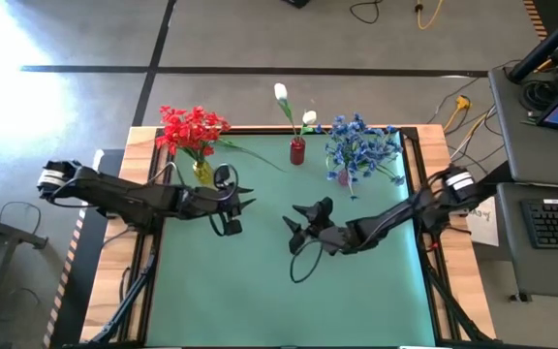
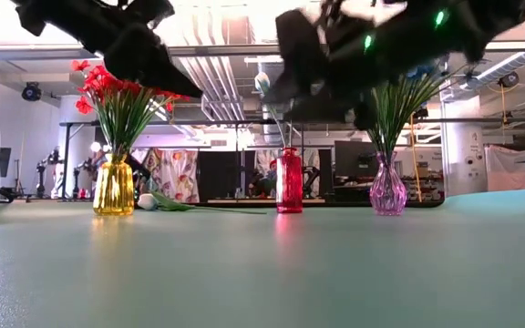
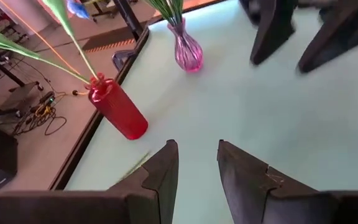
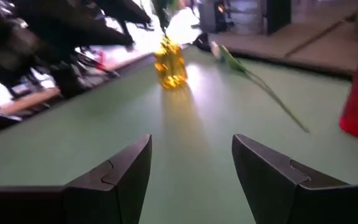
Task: Sort flowers into vase by color
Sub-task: Put the white flower into the red vase
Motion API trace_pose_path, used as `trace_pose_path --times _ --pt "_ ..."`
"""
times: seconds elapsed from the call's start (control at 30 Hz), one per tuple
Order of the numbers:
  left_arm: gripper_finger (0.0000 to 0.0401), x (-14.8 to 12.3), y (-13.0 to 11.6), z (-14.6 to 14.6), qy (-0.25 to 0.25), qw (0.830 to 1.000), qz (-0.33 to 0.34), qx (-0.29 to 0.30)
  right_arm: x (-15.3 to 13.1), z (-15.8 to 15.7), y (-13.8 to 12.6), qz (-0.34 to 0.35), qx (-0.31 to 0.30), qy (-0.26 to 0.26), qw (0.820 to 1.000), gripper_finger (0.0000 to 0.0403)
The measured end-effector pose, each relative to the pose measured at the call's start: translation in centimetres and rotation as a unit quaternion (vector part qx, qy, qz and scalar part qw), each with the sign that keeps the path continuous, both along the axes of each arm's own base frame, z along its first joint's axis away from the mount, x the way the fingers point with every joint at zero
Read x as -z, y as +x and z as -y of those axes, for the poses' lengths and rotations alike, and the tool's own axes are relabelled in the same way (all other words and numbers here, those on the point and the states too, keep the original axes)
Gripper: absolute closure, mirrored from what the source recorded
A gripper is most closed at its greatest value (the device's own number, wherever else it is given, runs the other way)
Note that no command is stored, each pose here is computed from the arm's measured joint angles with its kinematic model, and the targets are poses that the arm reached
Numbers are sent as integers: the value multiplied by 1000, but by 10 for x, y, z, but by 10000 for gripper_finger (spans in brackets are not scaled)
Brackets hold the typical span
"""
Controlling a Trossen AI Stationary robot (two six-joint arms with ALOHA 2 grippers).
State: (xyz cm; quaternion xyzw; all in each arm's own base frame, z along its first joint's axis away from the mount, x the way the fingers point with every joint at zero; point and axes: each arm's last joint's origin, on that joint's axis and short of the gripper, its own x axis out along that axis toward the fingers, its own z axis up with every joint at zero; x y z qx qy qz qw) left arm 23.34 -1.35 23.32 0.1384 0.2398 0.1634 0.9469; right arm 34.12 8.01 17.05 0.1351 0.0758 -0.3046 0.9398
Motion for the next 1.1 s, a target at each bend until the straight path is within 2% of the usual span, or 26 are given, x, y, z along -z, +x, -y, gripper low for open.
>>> trace_pose_path --times 0.17,0.23,0.37,0.53,0.63,0.73,0.93,1.1 --pt "301 10 17 0 2 1000 19 -12 -33 -7 -11 12 -26 -36 999 188" --pt "301 15 24 -2 6 998 32 -51 -45 -7 -16 21 -31 -47 998 188" --pt "301 28 28 -4 21 994 18 -110 -60 -5 -24 17 -36 -59 997 188" --pt "301 40 34 -3 -1 993 13 -119 -71 -4 -31 2 -46 -87 995 188" --pt "301 48 40 -3 -27 990 35 -136 -79 -3 -33 5 -49 -99 994 188" --pt "301 59 46 -2 -50 982 60 -175 -93 -2 -35 14 -50 -113 992 188" --pt "301 76 48 2 -33 956 97 -274 -128 3 -49 23 -52 -144 988 188" --pt "301 84 51 4 -41 948 113 -296 -147 7 -61 22 -52 -166 985 188"
